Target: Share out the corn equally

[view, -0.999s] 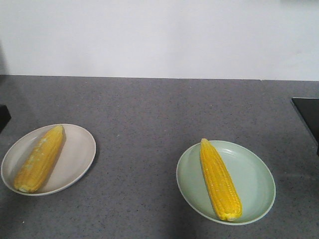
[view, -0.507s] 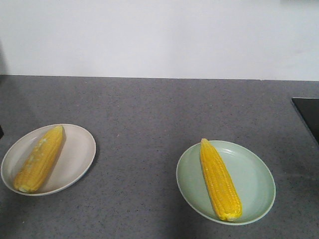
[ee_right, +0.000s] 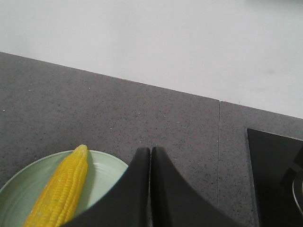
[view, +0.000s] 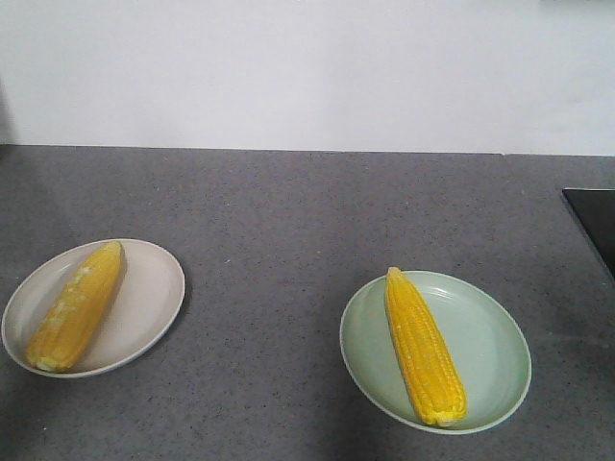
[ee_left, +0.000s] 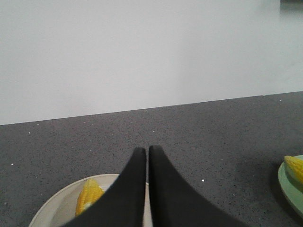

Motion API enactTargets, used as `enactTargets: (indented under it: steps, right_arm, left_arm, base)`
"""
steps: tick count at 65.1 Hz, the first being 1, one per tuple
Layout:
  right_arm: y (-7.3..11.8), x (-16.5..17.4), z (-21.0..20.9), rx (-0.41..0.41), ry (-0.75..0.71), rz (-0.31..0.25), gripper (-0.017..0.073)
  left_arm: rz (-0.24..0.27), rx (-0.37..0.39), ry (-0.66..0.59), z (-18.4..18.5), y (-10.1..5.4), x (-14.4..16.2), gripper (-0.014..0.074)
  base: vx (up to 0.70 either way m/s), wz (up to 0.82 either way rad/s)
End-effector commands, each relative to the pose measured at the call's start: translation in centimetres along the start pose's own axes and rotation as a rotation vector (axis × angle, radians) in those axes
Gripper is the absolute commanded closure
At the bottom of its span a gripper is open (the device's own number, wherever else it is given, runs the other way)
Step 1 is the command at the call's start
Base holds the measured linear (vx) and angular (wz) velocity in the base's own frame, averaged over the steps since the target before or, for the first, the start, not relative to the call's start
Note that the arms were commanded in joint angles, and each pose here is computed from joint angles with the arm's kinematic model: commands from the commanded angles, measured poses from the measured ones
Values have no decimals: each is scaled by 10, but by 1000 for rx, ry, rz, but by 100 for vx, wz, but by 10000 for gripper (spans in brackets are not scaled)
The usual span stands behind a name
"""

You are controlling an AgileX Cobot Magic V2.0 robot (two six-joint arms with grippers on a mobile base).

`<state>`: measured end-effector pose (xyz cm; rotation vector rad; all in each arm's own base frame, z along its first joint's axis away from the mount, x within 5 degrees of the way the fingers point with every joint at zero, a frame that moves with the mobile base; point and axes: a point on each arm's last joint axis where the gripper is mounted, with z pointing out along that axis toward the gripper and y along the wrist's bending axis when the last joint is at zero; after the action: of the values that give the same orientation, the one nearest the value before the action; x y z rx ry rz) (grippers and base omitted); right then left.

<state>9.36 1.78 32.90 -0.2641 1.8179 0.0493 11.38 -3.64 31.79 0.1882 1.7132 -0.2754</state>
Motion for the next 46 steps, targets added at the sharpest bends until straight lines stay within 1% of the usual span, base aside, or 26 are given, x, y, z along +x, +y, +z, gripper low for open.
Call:
enactTargets:
  steps: [1, 41, 44, 46]
  right_arm:
    - [-1, -13, -2, 4, -91, -22, 569]
    - [-1, -13, -2, 4, -92, -22, 570]
    - [-1, -13, -2, 4, -92, -22, 570]
    - [-1, -13, -2, 4, -91, -22, 570]
  left_arm:
    - [-4, 32, -95, -2, -3, -15, 600]
    - [-4, 31, -95, -2, -3, -15, 601]
    - [6, 31, -100, -4, -3, -16, 601]
    - [29, 29, -105, -5, -3, -16, 601]
  base:
    - [0, 0]
    - [0, 0]
    - [0, 0]
    - [0, 0]
